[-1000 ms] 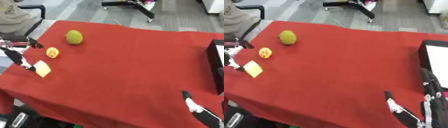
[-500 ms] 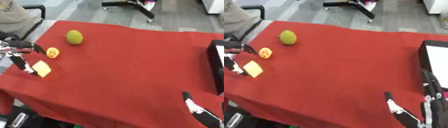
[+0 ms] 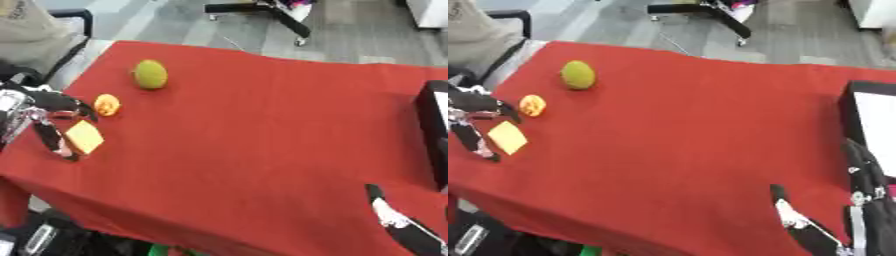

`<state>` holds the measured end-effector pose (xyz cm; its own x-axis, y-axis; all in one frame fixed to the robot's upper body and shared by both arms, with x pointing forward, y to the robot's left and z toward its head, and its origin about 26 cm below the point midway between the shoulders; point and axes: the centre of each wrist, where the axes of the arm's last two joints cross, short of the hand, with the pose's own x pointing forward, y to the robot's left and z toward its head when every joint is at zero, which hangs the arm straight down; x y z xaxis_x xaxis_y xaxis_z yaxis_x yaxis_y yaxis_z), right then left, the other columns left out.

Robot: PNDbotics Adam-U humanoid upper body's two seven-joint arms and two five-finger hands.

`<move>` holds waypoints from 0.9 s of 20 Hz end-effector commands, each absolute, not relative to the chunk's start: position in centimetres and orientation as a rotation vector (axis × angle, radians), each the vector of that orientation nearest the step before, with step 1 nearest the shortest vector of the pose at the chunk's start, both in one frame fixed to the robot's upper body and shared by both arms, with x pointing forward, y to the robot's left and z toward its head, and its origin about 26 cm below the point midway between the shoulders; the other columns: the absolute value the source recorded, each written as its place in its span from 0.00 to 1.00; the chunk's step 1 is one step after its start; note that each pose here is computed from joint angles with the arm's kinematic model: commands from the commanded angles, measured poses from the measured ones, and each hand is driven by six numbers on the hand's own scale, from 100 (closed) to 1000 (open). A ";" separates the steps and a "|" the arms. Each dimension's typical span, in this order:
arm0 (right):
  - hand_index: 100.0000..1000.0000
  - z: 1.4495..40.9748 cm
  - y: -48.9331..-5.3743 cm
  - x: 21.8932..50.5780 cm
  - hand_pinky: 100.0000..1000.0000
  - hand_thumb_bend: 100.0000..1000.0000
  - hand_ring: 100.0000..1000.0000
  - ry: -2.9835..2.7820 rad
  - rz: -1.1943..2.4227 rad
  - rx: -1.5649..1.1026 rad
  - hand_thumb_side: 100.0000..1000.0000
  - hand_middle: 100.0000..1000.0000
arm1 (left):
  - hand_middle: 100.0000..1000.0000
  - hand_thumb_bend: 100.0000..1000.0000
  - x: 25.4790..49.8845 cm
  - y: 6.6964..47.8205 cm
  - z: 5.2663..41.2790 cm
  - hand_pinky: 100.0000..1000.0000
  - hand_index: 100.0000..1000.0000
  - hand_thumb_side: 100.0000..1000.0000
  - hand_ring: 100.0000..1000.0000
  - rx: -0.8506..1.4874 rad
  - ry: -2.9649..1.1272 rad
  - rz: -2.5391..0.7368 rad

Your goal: Pick up the objects with one hand, pass them to the other hand, and then place them into the box on the other side of the table.

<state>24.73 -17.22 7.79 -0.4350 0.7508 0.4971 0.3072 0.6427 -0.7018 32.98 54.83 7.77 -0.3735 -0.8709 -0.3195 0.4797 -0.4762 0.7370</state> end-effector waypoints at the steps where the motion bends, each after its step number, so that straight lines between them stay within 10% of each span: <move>1: 1.00 8.5 -17.1 24.7 0.87 0.45 1.00 -2.044 0.650 -0.823 0.46 0.92 | 0.73 0.58 32.3 56.3 7.9 0.88 0.82 0.36 0.75 0.986 -0.633 -2.026; 18: 1.00 8.4 -17.2 24.7 0.87 0.45 1.00 -2.042 0.648 -0.821 0.47 0.92 | 0.37 0.27 30.8 58.2 7.1 0.77 0.47 0.22 0.44 1.099 -0.822 -1.982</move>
<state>24.72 -17.16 7.79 -0.4347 0.7491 0.4998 0.3071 0.6450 -0.6997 30.98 57.43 6.11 -0.3993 -0.8179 -0.4142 0.2878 -0.5408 0.7904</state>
